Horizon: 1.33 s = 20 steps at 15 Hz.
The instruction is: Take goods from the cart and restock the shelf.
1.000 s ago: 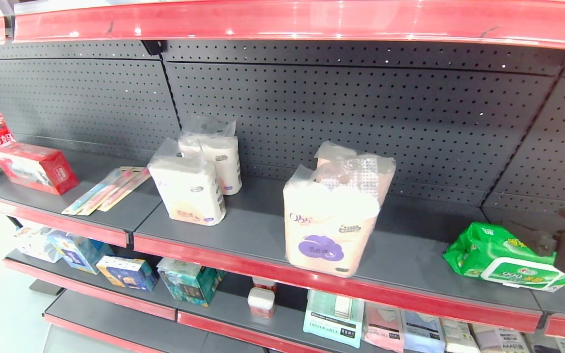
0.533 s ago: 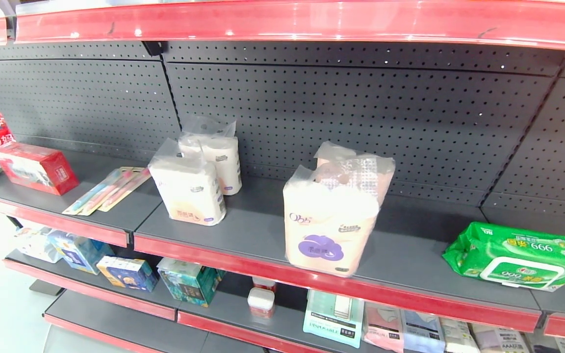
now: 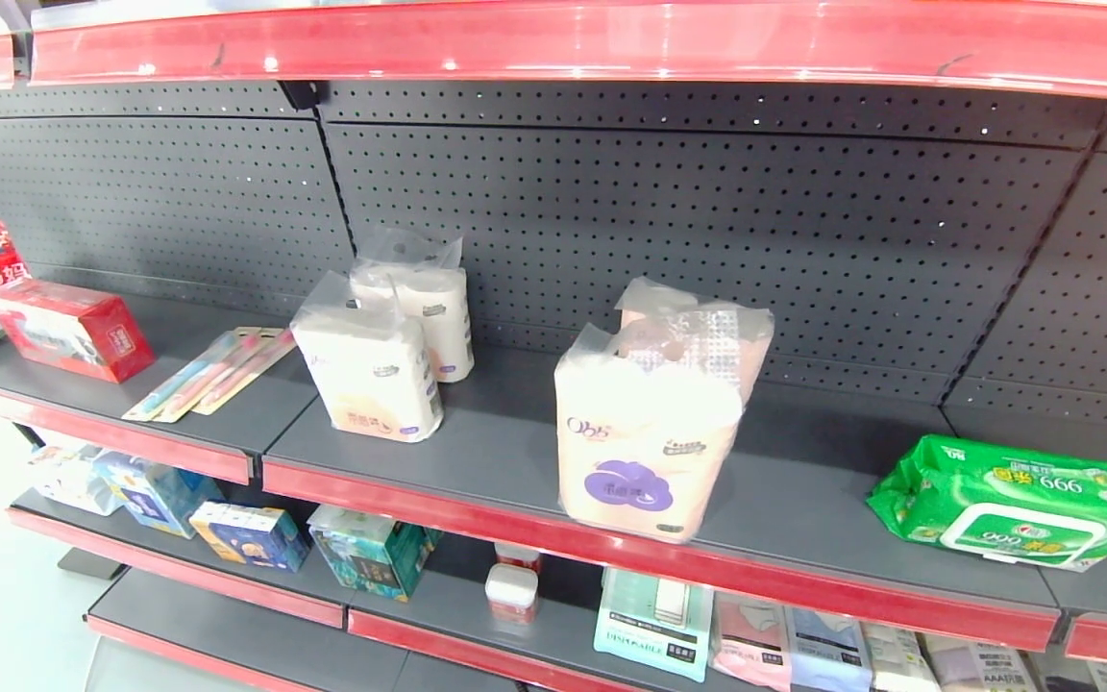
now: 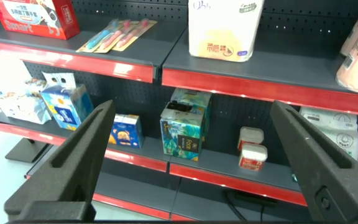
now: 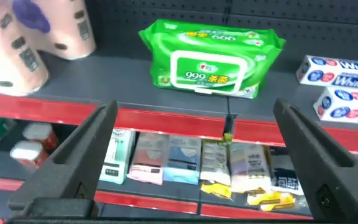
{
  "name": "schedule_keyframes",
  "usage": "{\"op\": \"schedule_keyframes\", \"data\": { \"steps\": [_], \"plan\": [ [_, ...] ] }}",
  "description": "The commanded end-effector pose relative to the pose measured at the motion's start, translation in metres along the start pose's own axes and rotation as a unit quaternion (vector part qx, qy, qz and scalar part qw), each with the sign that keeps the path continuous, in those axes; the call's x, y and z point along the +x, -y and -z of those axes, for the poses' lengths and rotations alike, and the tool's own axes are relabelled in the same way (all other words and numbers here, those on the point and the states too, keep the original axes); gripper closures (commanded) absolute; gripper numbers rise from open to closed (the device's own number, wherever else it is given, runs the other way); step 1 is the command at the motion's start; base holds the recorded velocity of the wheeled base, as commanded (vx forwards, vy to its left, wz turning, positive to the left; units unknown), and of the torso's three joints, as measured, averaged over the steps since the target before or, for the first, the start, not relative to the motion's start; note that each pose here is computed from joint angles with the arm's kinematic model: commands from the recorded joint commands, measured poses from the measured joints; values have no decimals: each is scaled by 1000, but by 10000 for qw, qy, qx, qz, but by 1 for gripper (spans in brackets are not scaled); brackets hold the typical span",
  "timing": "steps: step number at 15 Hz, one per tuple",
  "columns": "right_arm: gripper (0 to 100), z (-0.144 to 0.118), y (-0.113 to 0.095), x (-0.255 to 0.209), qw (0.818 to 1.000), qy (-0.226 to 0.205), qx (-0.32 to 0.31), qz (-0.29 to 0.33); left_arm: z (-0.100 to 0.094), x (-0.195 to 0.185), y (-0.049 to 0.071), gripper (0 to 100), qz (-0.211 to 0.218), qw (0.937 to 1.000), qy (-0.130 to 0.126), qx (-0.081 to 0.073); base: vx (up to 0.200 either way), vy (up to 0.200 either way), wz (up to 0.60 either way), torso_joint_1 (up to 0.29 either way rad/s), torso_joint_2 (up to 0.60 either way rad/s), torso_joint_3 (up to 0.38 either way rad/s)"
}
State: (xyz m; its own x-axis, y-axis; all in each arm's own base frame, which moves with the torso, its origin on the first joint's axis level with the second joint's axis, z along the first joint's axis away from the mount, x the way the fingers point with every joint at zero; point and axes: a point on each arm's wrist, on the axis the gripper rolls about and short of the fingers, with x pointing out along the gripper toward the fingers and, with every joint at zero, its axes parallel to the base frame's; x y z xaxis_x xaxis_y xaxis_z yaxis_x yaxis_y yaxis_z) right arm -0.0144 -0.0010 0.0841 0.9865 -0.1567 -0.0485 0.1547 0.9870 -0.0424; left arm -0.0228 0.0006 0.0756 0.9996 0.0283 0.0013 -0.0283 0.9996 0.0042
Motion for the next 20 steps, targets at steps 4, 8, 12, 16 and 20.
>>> {"op": "schedule_keyframes", "data": {
  "steps": [4, 8, 12, 16, 20],
  "plan": [
    [0, -8, -1, -4, 9957, 234, 142, -880, 0, 0, 0, 0, -4, 10000, -6, 2, 0, 0, 0, 0, 0, 0],
    [0, 9, -1, -8, 9950, 255, 428, -871, 0, 0, 0, 0, 11, 10000, 1, 17, 0, 0, 0, 0, 0, 0],
    [0, 9, -1, -8, 9955, 256, 243, -882, 0, 0, 0, 0, 11, 10000, -6, 10, 0, 0, 0, 0, 0, 0],
    [0, 9, 0, -8, 9958, 250, 221, -851, 0, 0, 0, 0, 11, 10000, -6, 10, 0, 0, 0, 0, 0, 0],
    [0, 9, 0, -8, 9958, 256, 236, -851, 0, 0, 0, 0, 11, 10000, -6, 17, 0, 0, -450, 3, 3, 1]
  ]
}}
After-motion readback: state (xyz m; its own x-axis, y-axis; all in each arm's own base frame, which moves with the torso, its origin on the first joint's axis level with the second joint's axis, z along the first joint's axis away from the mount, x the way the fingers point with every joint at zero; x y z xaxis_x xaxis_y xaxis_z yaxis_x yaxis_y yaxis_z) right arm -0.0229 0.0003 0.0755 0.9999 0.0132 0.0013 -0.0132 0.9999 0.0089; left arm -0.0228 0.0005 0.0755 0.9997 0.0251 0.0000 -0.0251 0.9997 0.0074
